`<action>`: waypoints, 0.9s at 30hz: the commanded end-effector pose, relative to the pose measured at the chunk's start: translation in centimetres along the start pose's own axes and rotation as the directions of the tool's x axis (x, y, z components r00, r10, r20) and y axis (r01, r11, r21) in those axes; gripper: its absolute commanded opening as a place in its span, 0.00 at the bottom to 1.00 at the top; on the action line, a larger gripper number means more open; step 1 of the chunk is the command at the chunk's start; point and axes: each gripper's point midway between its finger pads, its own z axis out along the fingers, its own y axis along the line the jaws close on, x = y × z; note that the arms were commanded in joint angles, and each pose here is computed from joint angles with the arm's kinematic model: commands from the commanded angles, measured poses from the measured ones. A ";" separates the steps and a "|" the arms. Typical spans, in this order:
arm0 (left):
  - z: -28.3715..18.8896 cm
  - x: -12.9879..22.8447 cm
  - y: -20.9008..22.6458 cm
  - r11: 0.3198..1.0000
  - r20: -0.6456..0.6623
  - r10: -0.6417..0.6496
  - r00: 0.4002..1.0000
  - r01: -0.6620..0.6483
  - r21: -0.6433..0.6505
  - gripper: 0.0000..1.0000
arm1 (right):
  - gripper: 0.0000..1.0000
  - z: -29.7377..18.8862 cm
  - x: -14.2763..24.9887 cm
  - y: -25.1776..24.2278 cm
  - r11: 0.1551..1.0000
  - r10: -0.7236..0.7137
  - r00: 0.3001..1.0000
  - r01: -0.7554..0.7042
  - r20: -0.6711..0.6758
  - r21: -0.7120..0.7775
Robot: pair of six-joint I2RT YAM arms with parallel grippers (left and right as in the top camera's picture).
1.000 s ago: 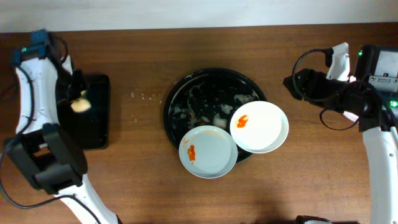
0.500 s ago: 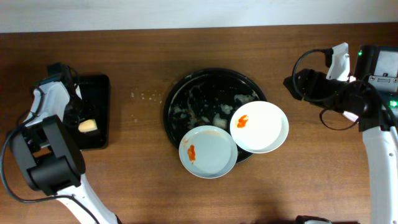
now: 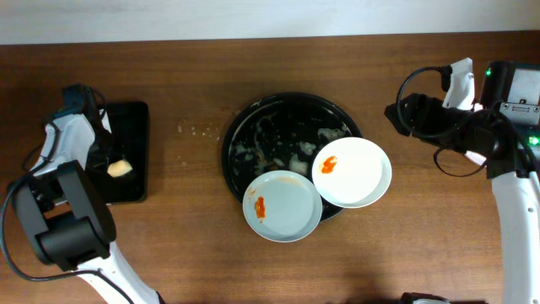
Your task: Clean dirty plates on tray and stack at the side
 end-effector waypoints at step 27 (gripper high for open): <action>0.1 1.0 1.3 0.998 -0.027 -0.014 1.000 0.013 -0.059 0.00 | 0.70 0.0 0.0 0.1 1.000 -0.003 1.000 0.003 0.001 0.005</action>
